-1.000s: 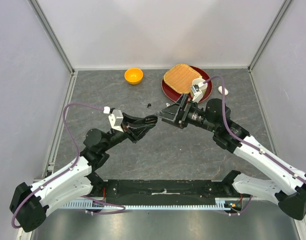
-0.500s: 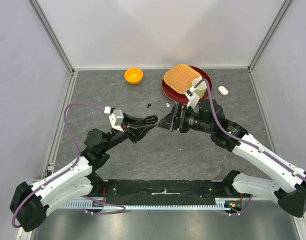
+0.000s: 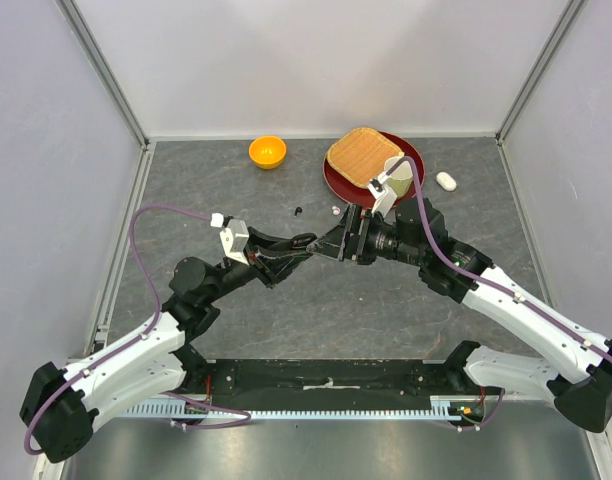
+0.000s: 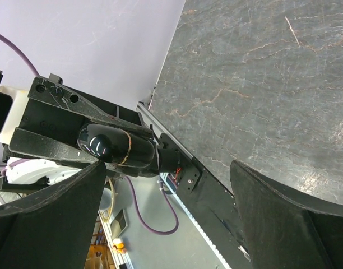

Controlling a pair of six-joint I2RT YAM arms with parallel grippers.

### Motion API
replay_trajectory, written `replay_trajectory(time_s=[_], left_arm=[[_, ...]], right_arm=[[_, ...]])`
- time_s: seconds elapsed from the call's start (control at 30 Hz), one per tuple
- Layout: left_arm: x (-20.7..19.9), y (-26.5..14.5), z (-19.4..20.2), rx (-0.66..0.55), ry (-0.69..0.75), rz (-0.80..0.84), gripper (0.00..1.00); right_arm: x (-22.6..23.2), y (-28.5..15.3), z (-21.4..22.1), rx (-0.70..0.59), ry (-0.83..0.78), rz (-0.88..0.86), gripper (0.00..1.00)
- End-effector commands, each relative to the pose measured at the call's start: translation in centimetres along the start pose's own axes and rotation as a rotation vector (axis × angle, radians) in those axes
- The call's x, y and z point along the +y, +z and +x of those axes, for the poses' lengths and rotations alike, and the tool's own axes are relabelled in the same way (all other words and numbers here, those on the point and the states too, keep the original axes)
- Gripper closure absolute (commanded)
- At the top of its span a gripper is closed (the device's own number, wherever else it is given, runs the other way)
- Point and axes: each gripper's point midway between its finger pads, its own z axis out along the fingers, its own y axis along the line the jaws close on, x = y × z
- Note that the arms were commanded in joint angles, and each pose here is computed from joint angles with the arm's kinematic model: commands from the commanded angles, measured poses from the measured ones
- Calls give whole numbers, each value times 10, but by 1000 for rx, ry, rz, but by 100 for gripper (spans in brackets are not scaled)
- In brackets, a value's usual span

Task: Insert the wireless bluetooth earbuds into the charging case
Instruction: Open the charging case.

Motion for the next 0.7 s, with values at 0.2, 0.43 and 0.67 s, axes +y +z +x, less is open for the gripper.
replay_trajectory(time_s=[0.2, 0.43, 0.67], left_arm=[[-17, 0, -9, -20, -1, 78, 98], [-19, -5, -2, 4, -13, 91, 98], [-20, -8, -1, 8, -13, 86, 98]], right_arm=[[12, 2, -14, -65, 9, -40, 2], [18, 0, -16, -80, 19, -75, 2], [14, 6, -12, -62, 40, -74, 2]])
